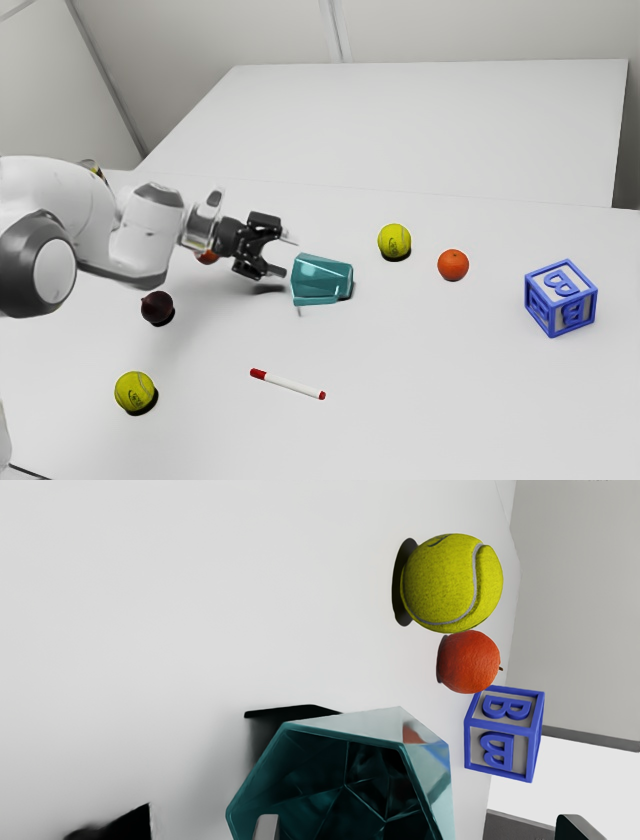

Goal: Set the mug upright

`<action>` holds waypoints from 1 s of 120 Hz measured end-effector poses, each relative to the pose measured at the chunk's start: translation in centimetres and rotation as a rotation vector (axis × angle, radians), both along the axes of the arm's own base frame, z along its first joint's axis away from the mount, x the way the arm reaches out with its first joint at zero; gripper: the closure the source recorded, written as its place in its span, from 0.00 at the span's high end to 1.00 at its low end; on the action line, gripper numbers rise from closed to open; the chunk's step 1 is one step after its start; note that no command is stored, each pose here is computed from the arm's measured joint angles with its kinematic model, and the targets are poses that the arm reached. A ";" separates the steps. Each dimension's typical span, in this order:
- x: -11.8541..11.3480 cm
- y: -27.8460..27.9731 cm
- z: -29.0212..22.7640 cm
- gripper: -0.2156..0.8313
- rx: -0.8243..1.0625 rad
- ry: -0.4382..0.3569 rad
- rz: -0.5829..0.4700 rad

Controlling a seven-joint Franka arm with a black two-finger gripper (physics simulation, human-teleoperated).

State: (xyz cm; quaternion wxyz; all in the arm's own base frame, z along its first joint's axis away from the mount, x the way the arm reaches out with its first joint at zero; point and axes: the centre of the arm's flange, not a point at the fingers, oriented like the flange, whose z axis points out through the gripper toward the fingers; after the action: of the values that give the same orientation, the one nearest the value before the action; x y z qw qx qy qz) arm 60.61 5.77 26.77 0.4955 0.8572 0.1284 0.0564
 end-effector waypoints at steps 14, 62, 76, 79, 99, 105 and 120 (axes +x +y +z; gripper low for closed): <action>0.2 -0.4 -0.6 0.79 -0.019 -0.051 -0.003; -0.6 -3.4 -1.7 0.79 -0.096 -0.159 -0.019; -0.5 -3.8 -1.9 0.79 -0.104 -0.182 -0.019; -0.5 -3.9 -1.9 0.79 -0.105 -0.187 -0.019; -0.4 -4.1 -1.9 0.48 -0.103 -0.211 -0.027; -0.5 -4.1 -1.9 0.37 -0.103 -0.216 -0.031; -0.4 -4.3 -1.5 0.20 -0.110 -0.228 -0.042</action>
State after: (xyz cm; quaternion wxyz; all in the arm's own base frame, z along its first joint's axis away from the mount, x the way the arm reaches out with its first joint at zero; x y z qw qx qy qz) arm 60.18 1.49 25.22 0.5542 0.8193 0.0564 0.1358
